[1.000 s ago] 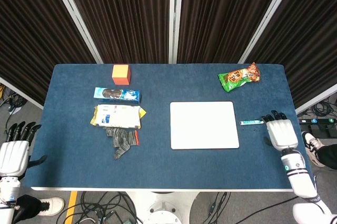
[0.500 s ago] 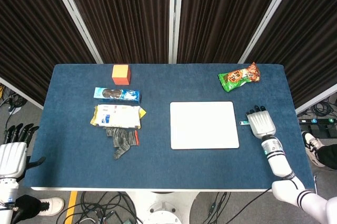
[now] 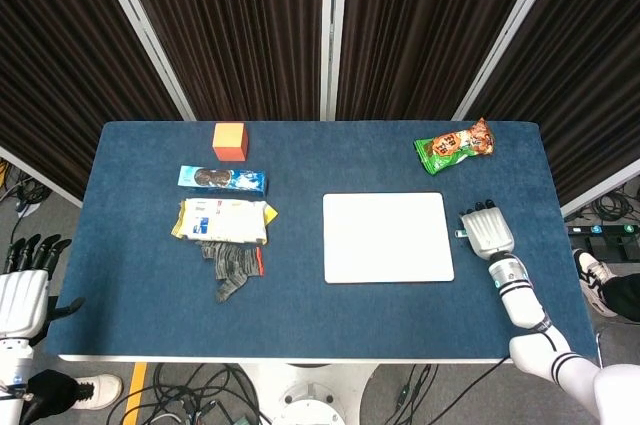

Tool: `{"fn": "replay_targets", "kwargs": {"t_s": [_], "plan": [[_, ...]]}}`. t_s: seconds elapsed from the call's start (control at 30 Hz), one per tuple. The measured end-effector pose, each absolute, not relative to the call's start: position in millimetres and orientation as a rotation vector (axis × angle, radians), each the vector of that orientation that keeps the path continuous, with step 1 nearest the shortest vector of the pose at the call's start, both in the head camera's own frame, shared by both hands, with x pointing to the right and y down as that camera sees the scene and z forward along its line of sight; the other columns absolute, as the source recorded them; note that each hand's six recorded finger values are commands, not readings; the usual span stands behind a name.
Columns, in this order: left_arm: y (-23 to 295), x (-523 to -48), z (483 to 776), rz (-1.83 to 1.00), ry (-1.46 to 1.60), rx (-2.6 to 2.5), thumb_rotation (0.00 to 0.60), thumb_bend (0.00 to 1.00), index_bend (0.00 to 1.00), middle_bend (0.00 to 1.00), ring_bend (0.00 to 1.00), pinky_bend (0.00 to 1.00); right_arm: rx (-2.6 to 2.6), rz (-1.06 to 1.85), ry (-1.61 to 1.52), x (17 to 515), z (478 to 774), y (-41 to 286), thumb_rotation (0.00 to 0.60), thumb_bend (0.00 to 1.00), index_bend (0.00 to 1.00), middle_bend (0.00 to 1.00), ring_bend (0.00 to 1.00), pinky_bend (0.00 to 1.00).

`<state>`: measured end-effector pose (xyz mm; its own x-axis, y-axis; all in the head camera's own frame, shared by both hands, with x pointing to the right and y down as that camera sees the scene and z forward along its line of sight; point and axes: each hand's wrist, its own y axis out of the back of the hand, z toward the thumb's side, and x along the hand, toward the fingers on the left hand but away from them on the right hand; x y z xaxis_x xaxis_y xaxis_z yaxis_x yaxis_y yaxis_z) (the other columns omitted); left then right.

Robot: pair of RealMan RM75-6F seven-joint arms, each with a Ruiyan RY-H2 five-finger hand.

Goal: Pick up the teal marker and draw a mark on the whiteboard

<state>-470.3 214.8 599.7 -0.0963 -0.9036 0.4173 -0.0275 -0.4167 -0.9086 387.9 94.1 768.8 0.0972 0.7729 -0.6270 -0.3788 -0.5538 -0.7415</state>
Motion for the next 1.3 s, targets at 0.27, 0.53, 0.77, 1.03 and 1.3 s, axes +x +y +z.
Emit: {"fn": "replay_targets", "kwargs": {"t_s": [0.27,0.53,0.77,1.03,1.3], "plan": [[214,-470,600,-1.601,1.053,-1.476,0.6,0.06,0.17,0.11,0.02,0.0,-1.478,1.625,-0.412,390,772,93,0.6,0.21,0.5,0.47,0.28,0.24],[215,-471,600,-1.605,1.054,-1.475,0.6,0.06,0.17,0.11,0.02,0.0,-1.484,1.627,-0.416,390,774,91,0.6,0.22,0.5,0.47,0.28,0.24],[216,-472,602,-1.611,1.052,-1.476,0.6,0.06,0.17,0.11,0.02,0.0,-1.49,1.631,-0.419,391,774,91,0.6,0.25,0.51,0.48,0.29,0.24],[216,-473,603,-1.613,1.054,-1.476,0.6,0.06,0.17,0.11,0.02,0.0,-1.501,1.631,-0.424,389,775,92,0.6,0.32,0.57,0.53,0.33,0.24],[215,-472,603,-1.608,1.053,-1.481,0.6,0.06,0.17,0.11,0.02,0.0,-1.52,1.58,-0.488,382,763,84,0.6,0.35,0.66,0.59,0.39,0.26]]}}
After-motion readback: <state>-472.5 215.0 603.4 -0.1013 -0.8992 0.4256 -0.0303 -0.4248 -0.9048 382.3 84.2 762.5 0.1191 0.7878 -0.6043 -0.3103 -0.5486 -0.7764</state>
